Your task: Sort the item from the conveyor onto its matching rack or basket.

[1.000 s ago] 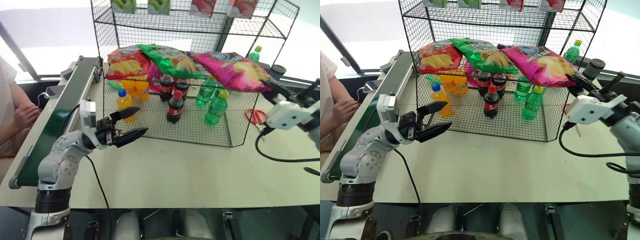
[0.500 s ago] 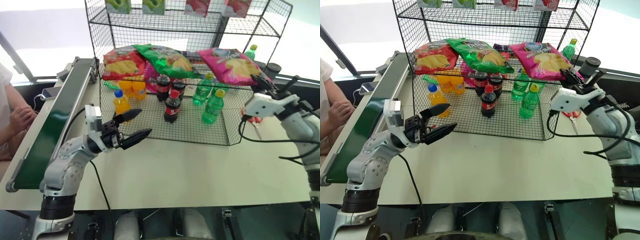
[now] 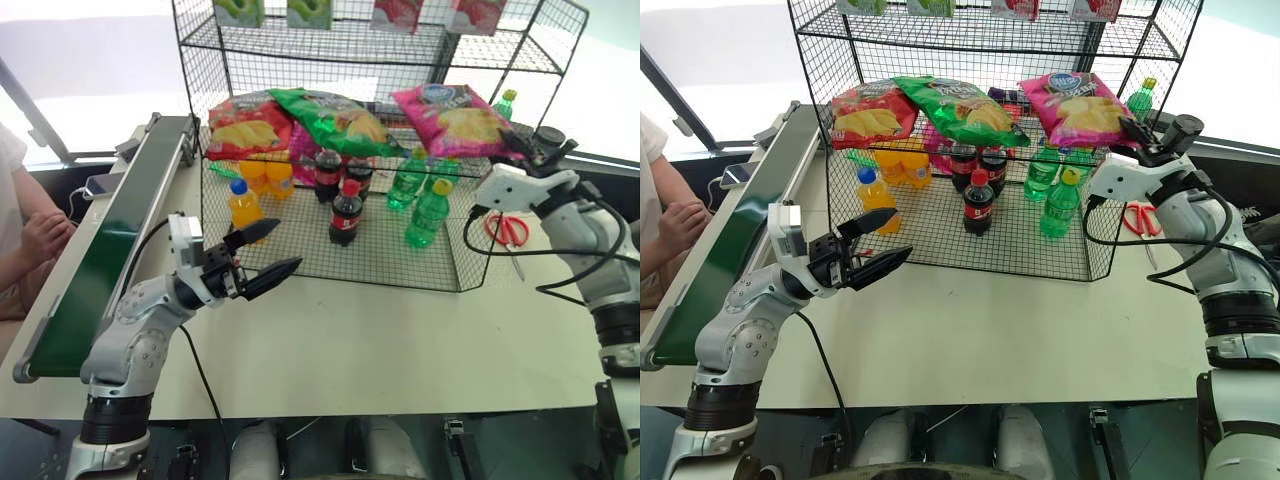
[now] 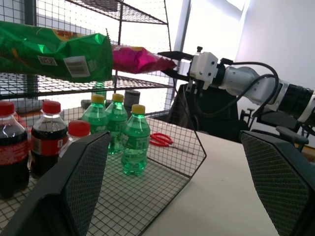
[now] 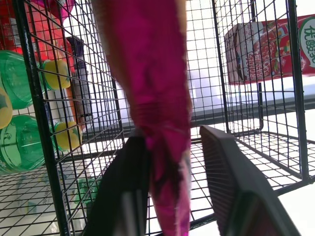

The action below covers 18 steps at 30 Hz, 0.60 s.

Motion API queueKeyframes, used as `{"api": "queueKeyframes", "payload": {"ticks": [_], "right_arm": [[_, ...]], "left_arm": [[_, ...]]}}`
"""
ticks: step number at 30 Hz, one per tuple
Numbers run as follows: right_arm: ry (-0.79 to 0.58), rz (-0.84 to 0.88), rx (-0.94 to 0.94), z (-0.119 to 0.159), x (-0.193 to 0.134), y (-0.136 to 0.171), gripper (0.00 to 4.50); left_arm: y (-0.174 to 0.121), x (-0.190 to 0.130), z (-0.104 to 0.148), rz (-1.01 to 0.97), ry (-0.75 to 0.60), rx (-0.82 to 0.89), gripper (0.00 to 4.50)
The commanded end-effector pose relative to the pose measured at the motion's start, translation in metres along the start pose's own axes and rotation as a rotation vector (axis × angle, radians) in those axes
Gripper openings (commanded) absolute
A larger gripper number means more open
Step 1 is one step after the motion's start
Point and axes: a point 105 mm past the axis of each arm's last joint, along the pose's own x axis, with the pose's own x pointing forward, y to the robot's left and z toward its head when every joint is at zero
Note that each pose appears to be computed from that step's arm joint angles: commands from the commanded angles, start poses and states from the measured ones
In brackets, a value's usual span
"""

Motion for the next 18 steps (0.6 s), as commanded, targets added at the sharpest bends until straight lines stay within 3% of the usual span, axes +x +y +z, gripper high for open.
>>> {"api": "queueKeyframes", "payload": {"ticks": [1, 3, 12, 18], "right_arm": [[-0.071, -0.019, 0.059, 0.013, -0.001, -0.022, 3.53], [-0.099, 0.014, 0.122, 0.017, -0.004, -0.024, 4.39], [-0.171, 0.165, 0.452, 0.028, -0.021, -0.03, 4.39], [-0.241, 0.242, 0.528, 0.043, -0.029, -0.02, 4.39]], "left_arm": [[-0.006, 0.002, 0.005, -0.017, -0.014, 0.036, 4.5], [-0.005, 0.002, 0.003, -0.009, -0.012, 0.035, 4.5], [-0.002, 0.004, -0.003, 0.005, -0.014, 0.04, 4.5], [-0.001, 0.005, -0.004, 0.003, -0.011, 0.041, 4.5]]}}
